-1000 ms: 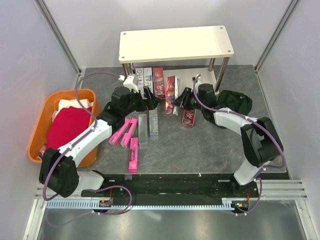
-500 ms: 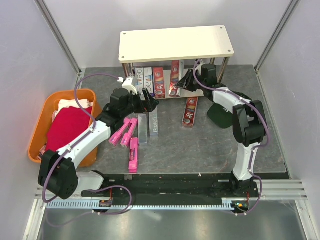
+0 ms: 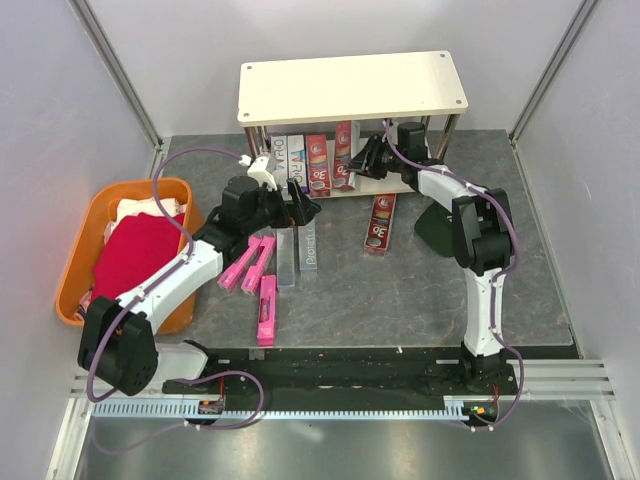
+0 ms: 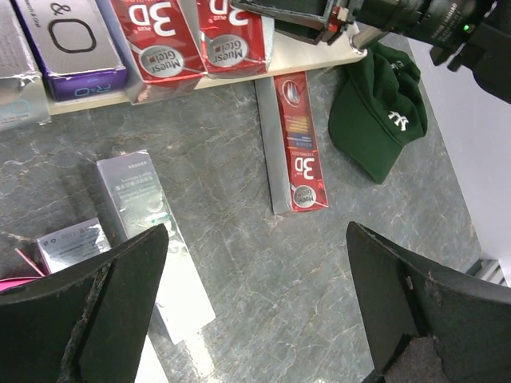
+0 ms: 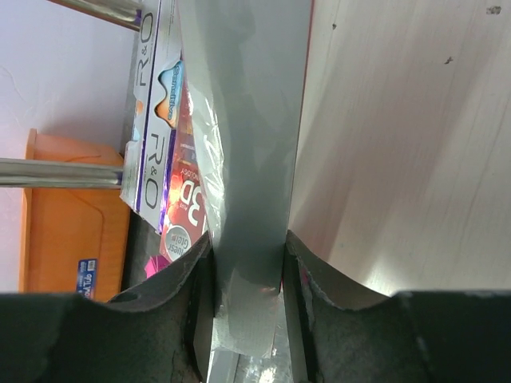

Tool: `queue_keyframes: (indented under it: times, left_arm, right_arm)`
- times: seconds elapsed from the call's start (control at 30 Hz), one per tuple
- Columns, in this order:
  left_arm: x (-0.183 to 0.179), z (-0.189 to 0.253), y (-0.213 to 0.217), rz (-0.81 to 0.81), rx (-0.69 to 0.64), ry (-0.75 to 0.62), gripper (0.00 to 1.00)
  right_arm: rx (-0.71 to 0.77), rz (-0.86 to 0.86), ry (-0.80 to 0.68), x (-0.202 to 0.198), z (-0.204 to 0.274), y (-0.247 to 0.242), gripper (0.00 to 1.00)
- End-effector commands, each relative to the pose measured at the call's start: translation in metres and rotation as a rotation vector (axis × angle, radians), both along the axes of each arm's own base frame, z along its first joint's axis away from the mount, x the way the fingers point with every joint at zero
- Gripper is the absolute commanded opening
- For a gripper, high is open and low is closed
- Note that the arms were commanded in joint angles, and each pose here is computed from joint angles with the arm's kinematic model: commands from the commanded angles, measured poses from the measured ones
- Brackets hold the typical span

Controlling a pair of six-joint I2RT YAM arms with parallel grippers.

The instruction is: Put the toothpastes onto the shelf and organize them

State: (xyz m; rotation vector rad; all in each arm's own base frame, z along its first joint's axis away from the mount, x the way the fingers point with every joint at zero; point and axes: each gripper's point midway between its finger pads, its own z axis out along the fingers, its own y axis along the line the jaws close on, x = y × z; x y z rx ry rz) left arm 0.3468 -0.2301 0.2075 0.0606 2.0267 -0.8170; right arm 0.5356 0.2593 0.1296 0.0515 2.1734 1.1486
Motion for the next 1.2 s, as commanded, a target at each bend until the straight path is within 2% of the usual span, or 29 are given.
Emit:
queue_keyframes:
  times: [0.0,0.2,0.43,0.53,0.7,0.8,0.9,1.0,1.17]
  left_arm:
    - [0.003,0.012,-0.005,-0.033,-0.022,-0.039,1.0]
    - [0.001,0.006,-0.005,-0.032,-0.024,-0.025,1.0]
    - [0.0,0.005,-0.007,-0.042,-0.029,-0.026,1.0]
    - [0.0,0.004,-0.008,-0.045,-0.032,-0.024,1.0]
    - [-0.001,0.003,-0.008,-0.05,-0.035,-0.022,1.0]
    - [0.0,0.004,-0.009,-0.051,-0.037,-0.022,1.0]
    - [0.0,0.002,-0.009,-0.052,-0.034,-0.019,1.0]
    - [0.001,0.001,-0.01,-0.052,-0.036,-0.014,1.0]
    - [0.0,-0.001,-0.01,-0.055,-0.036,-0.011,1.0]
  right_arm:
    - [0.03,0.043,-0.033,0.007,0.009,0.014,0.44]
    - [-0.025,0.0,-0.003,0.007,-0.009,0.011,0.53]
    - [-0.121,-0.144,0.018,0.011,-0.018,-0.013,0.79]
    - [-0.14,-0.179,0.022,0.013,-0.018,-0.018,0.81]
    - [-0.167,-0.226,0.011,0.015,-0.017,-0.026,0.8]
    - [-0.169,-0.235,0.006,0.015,-0.016,-0.026,0.73]
    - [-0.161,-0.223,0.0,0.015,-0.017,-0.018,0.58]
    - [-0.161,-0.209,0.006,0.016,-0.024,-0.009,0.51]
    - [-0.149,-0.193,0.009,0.018,-0.026,0.001,0.49]
